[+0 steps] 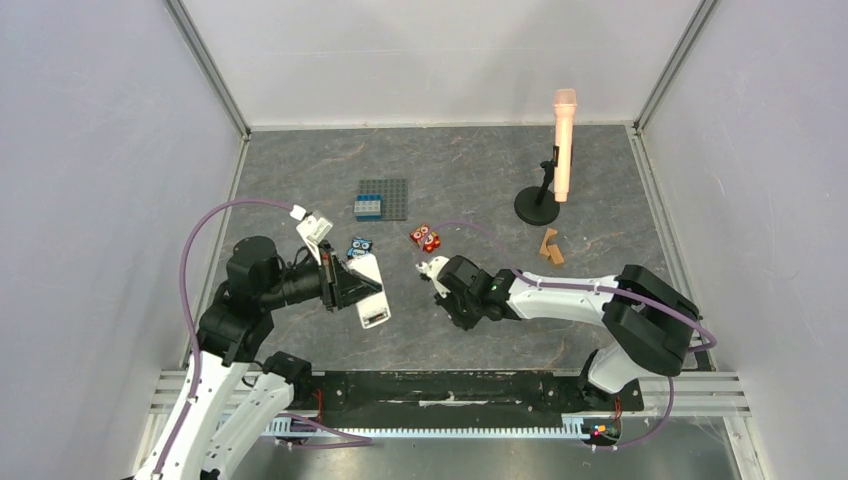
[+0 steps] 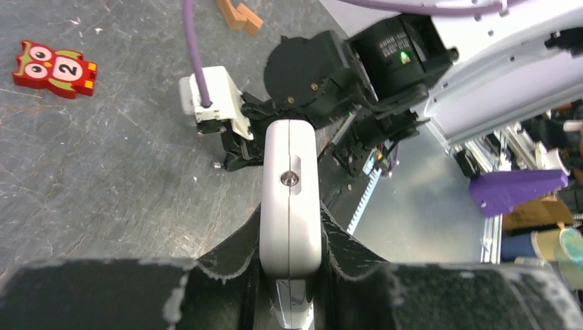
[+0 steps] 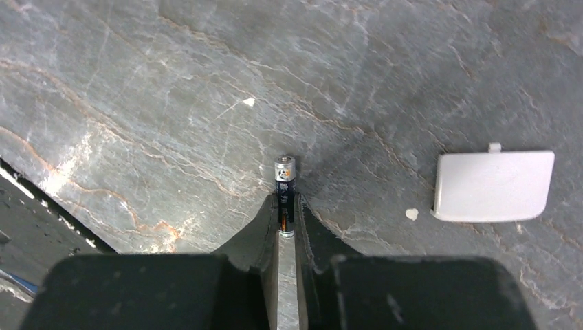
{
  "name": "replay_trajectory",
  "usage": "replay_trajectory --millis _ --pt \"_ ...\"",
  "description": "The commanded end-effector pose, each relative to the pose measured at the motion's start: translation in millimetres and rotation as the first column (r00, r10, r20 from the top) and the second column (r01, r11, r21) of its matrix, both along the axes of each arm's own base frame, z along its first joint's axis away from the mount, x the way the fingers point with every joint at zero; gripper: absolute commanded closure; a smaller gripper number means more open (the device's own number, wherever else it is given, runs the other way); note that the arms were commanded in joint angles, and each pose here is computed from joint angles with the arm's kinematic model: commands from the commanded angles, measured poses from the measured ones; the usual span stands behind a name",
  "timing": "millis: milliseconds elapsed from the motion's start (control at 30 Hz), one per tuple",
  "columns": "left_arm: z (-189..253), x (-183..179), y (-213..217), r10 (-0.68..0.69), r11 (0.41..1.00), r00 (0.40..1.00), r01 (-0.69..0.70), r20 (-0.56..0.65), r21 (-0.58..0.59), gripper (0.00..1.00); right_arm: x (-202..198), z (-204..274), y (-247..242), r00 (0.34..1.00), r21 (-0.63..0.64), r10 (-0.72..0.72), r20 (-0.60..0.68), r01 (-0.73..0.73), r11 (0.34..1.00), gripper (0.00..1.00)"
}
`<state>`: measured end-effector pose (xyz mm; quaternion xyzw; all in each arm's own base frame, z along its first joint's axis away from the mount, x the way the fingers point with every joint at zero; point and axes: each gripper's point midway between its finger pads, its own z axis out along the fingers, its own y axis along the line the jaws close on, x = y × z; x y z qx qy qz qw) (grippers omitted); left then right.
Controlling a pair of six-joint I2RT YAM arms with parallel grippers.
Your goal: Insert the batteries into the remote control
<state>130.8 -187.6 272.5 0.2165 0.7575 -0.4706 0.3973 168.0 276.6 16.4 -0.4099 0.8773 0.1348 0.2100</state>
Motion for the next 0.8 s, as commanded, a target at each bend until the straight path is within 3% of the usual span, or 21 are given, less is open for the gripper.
replay_trajectory --millis 0,133,233,333,500,567,767 --pt "15 27 2 0.150 0.984 0.989 -0.149 0.001 -0.093 0.98 20 19 1 0.973 0.091 -0.223 0.060 0.217 0.972 0.94" --pt "18 52 7 0.296 0.932 0.954 -0.301 -0.056 -0.200 0.98 28 58 14 0.926 0.244 -0.376 0.017 0.361 0.900 0.92" --pt "15 73 11 0.388 0.861 0.912 -0.409 -0.131 -0.303 0.98 37 94 21 0.884 0.356 -0.467 -0.010 0.440 0.825 0.92" --pt "13 92 18 0.462 0.774 0.868 -0.494 -0.181 -0.397 0.98 45 139 28 0.827 0.486 -0.557 -0.074 0.518 0.704 0.93" --pt "7 112 27 0.519 0.628 0.825 -0.545 -0.223 -0.555 0.98 46 214 50 0.800 0.679 -0.563 -0.207 0.532 0.506 0.98" --pt "2 118 30 0.558 0.572 0.793 -0.581 -0.244 -0.579 0.98 46 237 57 0.783 0.726 -0.571 -0.246 0.539 0.427 0.99" --pt "3 132 25 0.618 0.510 0.743 -0.627 -0.255 -0.589 0.98 52 281 70 0.717 0.791 -0.618 -0.324 0.563 0.239 0.99"
